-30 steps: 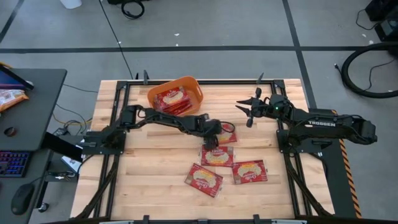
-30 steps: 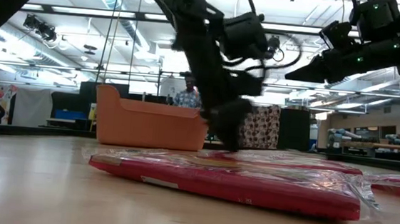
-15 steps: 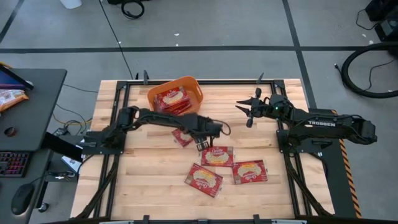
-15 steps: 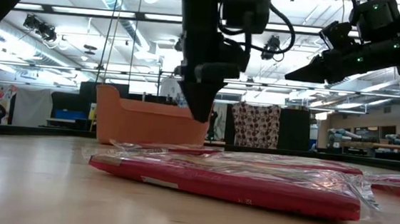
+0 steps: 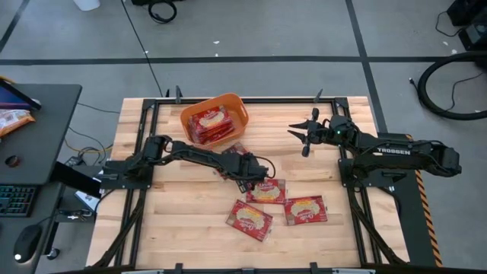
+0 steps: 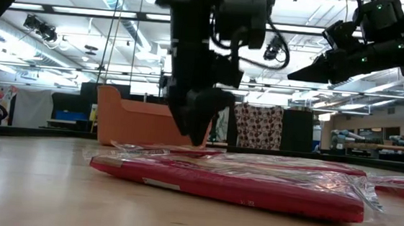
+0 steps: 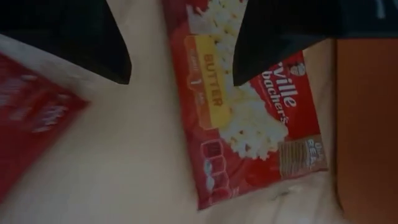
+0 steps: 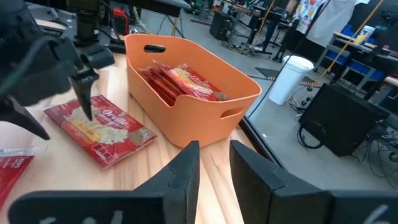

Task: Sort popcorn bags into baskets
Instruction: Put the red popcorn pack into the orange bin

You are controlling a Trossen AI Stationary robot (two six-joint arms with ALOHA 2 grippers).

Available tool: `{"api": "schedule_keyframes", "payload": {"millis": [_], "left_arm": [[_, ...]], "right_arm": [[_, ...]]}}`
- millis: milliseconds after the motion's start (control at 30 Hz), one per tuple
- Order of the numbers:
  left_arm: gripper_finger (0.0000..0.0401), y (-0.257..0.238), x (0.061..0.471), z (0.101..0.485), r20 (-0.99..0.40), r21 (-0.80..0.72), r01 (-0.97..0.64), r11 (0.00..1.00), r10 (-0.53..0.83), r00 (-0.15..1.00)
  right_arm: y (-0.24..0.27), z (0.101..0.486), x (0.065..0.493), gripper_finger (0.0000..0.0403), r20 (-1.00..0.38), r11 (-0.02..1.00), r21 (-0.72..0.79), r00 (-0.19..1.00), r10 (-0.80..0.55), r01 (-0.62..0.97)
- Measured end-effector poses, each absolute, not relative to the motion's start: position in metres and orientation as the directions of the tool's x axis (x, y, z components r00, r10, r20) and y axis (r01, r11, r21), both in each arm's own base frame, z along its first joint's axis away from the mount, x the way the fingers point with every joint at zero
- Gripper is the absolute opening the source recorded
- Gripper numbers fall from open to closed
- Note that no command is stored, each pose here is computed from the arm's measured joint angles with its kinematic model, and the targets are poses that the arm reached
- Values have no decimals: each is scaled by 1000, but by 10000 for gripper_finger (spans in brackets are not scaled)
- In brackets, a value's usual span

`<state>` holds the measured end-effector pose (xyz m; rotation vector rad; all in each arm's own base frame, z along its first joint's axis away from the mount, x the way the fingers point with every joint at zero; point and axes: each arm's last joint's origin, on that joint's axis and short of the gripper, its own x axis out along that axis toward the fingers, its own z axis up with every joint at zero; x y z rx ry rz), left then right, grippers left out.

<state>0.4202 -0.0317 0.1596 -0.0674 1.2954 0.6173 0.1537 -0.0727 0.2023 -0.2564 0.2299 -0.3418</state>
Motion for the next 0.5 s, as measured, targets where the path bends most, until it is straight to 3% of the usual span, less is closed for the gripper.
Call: {"api": "schedule_keyframes", "payload": {"millis": [300,400,500], "left_arm": [[285,-22,408,135,-893,346,-480,806,440,97],[263,-21,405,132,-896,346,-478,807,435,86],[216,-21,403,130,-899,351,-465,812,431,73]], "right_arm": [[-73,202,154,94,-178,910,-285,917,-358,300],[-73,202,154,94,-178,910,-285,917,-358,300],[-73,202,154,94,-179,910,-285,916,-358,300]]}}
